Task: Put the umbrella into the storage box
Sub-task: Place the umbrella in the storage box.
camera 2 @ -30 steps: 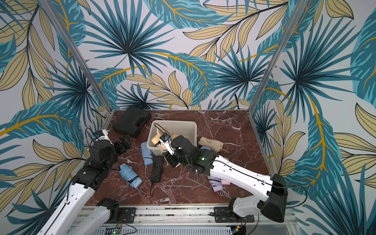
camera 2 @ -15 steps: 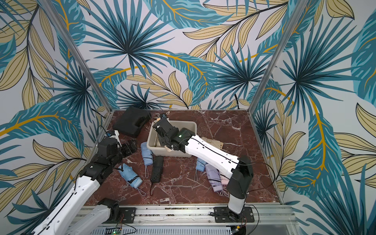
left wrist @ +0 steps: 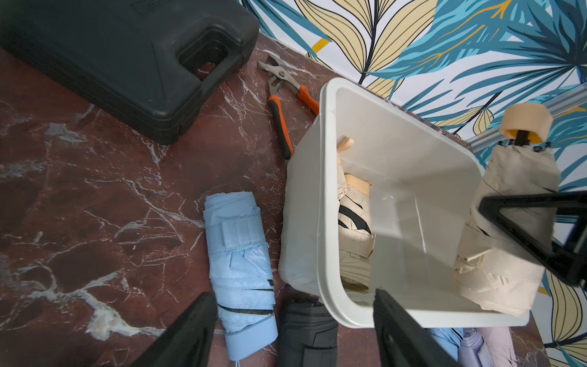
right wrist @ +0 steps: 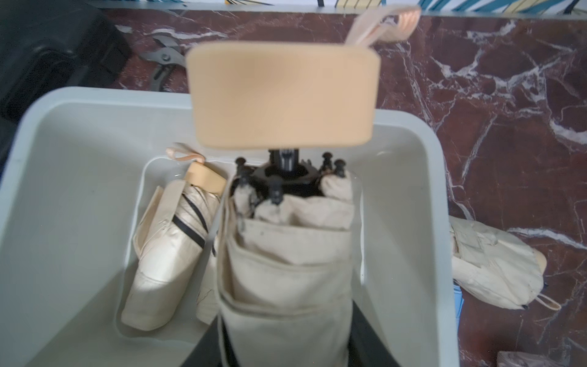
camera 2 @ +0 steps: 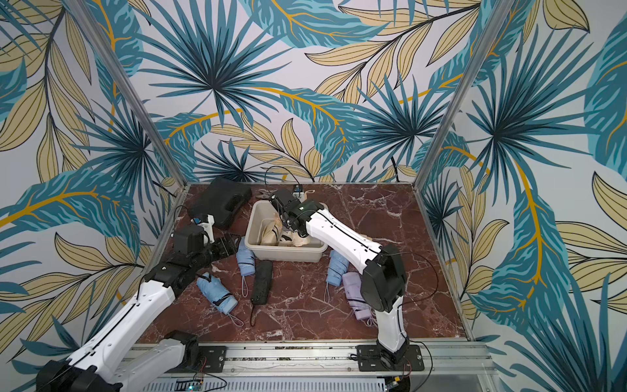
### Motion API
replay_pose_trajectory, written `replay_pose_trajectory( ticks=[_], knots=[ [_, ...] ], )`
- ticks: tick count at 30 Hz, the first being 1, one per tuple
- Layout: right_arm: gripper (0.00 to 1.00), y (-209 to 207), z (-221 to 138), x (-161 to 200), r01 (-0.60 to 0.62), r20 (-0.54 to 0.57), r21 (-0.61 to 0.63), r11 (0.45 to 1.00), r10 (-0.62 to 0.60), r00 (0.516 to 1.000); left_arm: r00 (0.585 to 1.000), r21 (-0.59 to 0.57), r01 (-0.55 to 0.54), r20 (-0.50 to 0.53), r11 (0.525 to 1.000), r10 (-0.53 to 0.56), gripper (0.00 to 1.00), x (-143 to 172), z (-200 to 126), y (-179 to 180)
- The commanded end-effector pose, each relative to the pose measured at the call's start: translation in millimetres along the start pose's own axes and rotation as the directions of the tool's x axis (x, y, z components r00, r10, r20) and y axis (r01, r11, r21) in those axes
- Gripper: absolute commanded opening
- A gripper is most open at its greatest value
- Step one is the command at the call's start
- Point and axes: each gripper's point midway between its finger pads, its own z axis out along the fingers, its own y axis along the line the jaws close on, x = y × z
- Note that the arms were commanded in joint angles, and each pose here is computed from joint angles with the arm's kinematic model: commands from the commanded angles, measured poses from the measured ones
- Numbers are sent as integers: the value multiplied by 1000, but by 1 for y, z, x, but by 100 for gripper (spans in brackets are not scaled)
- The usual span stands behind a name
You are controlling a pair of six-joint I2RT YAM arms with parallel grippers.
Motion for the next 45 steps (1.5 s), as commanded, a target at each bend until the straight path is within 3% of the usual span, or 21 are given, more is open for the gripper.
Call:
replay_pose_trajectory(
  ticks=[1, 8, 15, 17, 23, 27, 30, 33, 38, 42, 45],
  knots=[
    [0, 10, 7, 16, -27, -57, -17, 999, 26, 998, 1000, 34, 0, 23, 999, -1, 80, -10, -1, -8],
    [0, 11, 37, 35, -30, -102, 29, 999, 33, 994, 999, 1, 40, 10, 999, -40, 80, -9, 3, -2],
    [1, 5, 63, 54, -55, -138, 84, 995, 66, 988, 993, -145, 120, 13, 982, -119, 79, -3, -2, 24],
    [11, 5, 69, 58, -65, -146, 90, 994, 78, 986, 988, -192, 153, 27, 969, -151, 79, -2, -6, 33],
    [64, 3, 74, 54, -78, -119, 100, 992, 90, 989, 976, -313, 218, 67, 924, -207, 82, 6, -25, 57],
    [85, 4, 62, 39, -64, -79, 79, 995, 70, 994, 969, -416, 244, 75, 876, -235, 86, 17, -43, 77],
    [89, 5, 46, 23, -6, -40, 43, 999, 8, 999, 971, -499, 230, 62, 836, -230, 88, 29, -56, 94],
    [99, -1, 20, 4, 40, 21, 29, 999, -40, 999, 968, -597, 228, 55, 769, -245, 91, 41, -72, 112],
    [100, -3, -17, -16, 101, 108, -50, 994, -95, 990, 956, -700, 225, 25, 677, -292, 98, 61, -89, 129],
    [99, 7, -37, -15, 119, 135, -178, 977, -95, 986, 943, -704, 221, -23, 675, -333, 100, 78, -82, 132],
    [99, 10, -46, -10, 118, 144, -242, 963, -85, 986, 937, -665, 220, -59, 714, -344, 100, 88, -67, 129]
  ],
)
